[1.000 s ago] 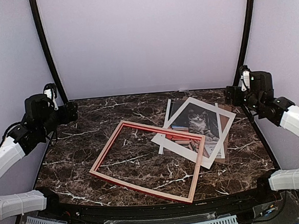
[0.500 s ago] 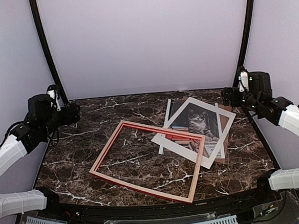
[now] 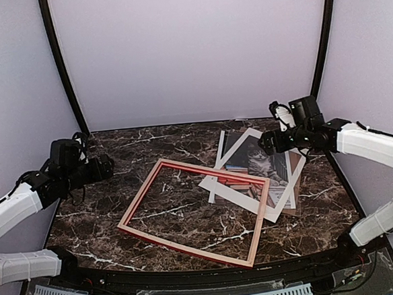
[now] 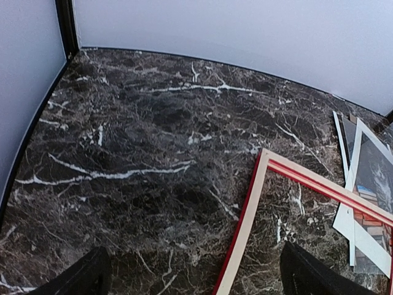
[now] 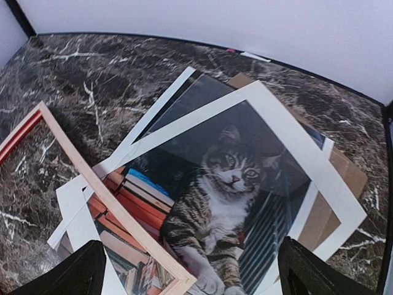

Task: Put the photo into the frame
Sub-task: Adjust the frame body at the center of the board.

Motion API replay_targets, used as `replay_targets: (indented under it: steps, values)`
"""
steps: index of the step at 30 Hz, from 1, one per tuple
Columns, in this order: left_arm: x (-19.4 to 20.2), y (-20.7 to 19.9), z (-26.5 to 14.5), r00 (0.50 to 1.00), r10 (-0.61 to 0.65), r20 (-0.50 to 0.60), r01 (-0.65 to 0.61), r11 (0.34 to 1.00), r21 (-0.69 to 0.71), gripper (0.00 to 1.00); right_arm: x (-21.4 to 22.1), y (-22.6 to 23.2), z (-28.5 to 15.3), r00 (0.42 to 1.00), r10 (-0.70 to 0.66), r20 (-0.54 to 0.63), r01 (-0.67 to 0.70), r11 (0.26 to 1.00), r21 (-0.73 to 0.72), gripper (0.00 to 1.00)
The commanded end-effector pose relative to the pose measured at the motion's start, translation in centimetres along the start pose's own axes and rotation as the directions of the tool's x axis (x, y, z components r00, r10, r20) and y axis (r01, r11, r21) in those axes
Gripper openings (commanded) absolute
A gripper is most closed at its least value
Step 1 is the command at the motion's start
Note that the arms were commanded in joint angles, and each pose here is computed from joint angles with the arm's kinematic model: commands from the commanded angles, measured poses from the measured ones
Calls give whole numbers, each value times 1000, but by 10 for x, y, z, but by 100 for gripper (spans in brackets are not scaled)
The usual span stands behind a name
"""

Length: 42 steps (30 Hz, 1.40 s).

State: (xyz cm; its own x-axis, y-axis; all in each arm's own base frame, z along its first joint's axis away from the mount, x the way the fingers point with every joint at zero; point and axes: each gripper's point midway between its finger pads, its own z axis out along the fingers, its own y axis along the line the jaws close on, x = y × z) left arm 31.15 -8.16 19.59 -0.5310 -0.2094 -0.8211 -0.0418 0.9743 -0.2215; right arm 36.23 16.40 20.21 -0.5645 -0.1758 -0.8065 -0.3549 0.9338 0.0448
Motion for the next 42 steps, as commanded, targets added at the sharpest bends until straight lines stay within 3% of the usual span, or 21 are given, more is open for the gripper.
replay_targets:
  steps: [1, 12, 20, 32, 42]
  values:
    - [43, 2, 2, 988, -79, -129, 81, 997, 7, 99, 10, 43, 25, 986, -135, -97, 120, 983, -140, 99]
    - [109, 11, -9, 941, -194, -276, 198, 980, -16, 99, 65, 95, 88, 905, -330, -268, 227, 909, -351, 97]
    - [147, 17, -21, 900, -235, -368, 228, 972, -64, 99, 89, 93, 129, 848, -396, -353, 269, 895, -357, 90]
    - [195, -7, -27, 841, -218, -496, 209, 975, -74, 98, 117, 85, 140, 833, -372, -411, 247, 913, -326, 48]
    - [210, -35, -20, 817, -197, -543, 197, 979, -58, 99, 124, 84, 136, 883, -177, -434, 73, 967, -246, 19]
